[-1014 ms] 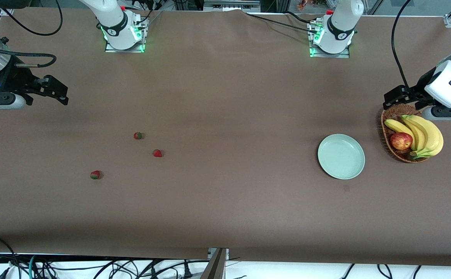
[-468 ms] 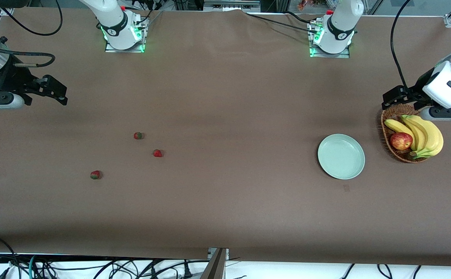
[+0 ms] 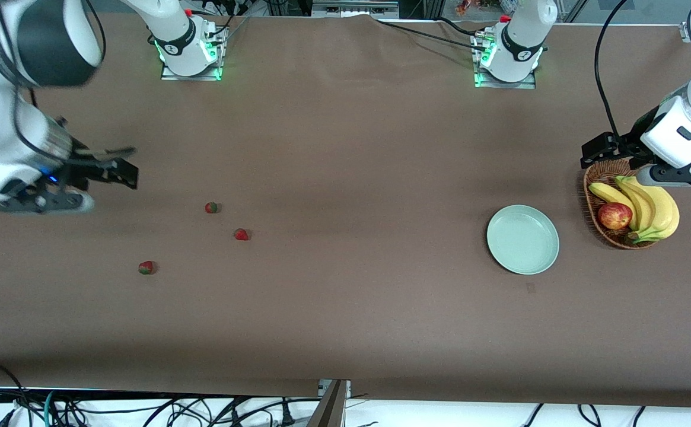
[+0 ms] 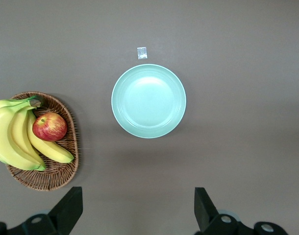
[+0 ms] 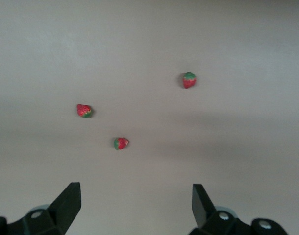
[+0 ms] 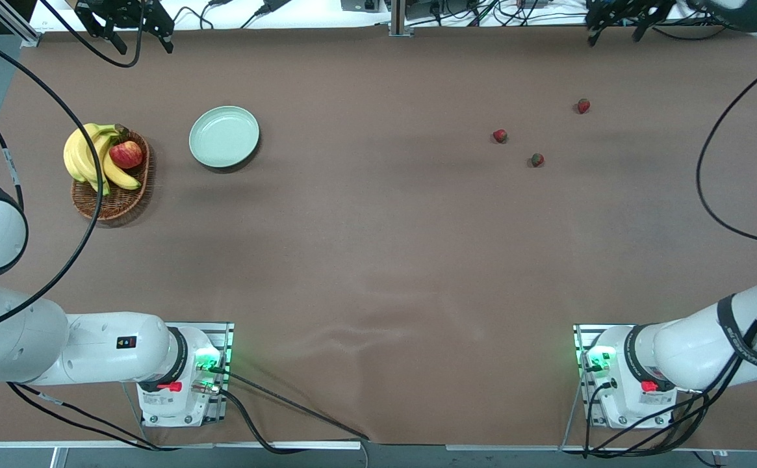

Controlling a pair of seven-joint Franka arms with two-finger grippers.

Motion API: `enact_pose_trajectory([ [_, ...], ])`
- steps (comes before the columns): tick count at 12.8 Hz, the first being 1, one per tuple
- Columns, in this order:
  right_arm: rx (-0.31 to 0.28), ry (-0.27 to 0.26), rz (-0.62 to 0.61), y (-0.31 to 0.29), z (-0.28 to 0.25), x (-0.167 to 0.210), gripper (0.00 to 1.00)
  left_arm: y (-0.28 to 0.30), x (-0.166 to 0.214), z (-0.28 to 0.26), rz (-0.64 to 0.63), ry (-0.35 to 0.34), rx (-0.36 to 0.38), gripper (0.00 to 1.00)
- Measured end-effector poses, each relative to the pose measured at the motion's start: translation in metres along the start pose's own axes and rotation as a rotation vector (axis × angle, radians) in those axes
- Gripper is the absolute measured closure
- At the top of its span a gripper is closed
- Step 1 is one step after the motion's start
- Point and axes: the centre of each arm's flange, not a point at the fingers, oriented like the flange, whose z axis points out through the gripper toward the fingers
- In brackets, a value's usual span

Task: Collect all strawberries into plate
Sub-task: 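Reach the right gripper down and grasp a red strawberry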

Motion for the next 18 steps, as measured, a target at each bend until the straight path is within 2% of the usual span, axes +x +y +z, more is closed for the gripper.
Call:
enact_pose_trajectory([
  [2, -0.008, -0.04, -0.038, 0.007, 0.053, 0.022, 0.0, 0.0, 0.0, 0.0, 0.0, -0.001, 0.0, 0.0],
  [4, -0.016, -0.055, -0.073, 0.024, 0.109, 0.041, 0.0, 0.0, 0.0, 0.001, 0.0, -0.001, 0.0, 0.0],
  [7, -0.071, -0.023, -0.149, 0.058, 0.183, 0.056, 0.0, 0.0, 0.0, 0.001, 0.001, -0.008, 0.0, 0.0],
  [9, -0.078, 0.019, -0.187, 0.089, 0.228, 0.058, 0.0, 0.001, -0.001, 0.002, 0.001, -0.012, 0.001, 0.0],
  [11, -0.076, 0.02, -0.194, 0.116, 0.266, 0.055, 0.0, 0.002, -0.001, 0.002, 0.004, -0.014, 0.001, 0.0],
  [14, -0.071, 0.017, -0.191, 0.123, 0.283, 0.056, 0.03, 0.003, 0.0, 0.004, 0.007, -0.018, 0.001, 0.0],
  [15, -0.061, 0.025, -0.187, 0.119, 0.28, 0.058, 0.08, 0.003, 0.0, 0.004, 0.007, -0.02, 0.001, 0.0],
  [18, -0.027, 0.05, -0.177, 0.105, 0.274, 0.065, 0.09, 0.003, 0.001, 0.007, 0.007, -0.025, 0.0, 0.0],
])
